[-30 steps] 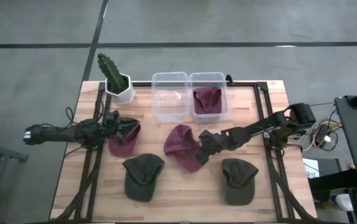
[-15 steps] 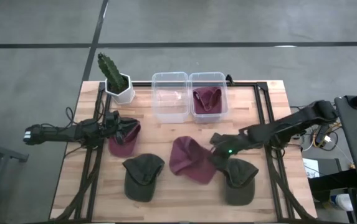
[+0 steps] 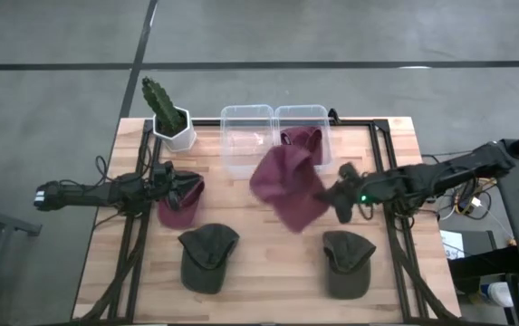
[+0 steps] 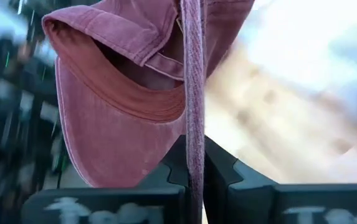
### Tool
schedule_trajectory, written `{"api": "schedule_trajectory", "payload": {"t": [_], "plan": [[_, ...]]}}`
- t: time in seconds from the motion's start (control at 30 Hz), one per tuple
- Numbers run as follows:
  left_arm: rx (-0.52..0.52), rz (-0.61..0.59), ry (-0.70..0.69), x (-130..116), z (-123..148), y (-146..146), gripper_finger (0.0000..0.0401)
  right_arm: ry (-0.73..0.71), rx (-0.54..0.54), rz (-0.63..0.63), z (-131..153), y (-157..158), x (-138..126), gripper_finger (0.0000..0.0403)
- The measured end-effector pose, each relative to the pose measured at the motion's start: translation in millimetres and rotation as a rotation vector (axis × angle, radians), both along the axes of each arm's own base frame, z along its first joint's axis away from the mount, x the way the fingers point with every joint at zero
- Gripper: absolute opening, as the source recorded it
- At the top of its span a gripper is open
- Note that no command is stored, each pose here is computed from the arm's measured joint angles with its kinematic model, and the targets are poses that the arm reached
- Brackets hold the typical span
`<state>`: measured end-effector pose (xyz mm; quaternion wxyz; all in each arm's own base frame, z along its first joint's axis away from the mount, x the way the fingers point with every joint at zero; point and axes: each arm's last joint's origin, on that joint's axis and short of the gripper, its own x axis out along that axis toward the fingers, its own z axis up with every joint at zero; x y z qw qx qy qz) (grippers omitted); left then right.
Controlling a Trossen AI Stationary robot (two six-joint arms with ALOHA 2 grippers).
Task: Pick & Place hat
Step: Put the right red cap into the right transparent bin
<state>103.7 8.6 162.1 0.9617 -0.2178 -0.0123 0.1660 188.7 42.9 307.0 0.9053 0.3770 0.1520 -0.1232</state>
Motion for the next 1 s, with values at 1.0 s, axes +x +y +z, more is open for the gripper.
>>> {"api": "schedule_trajectory", "payload": {"t": [1.0], "plan": [[0.001,0.000,0.000,0,0,0,0.0074,0.009,-0.107,-0.638,-4,-43,-13,0.0012]]}}
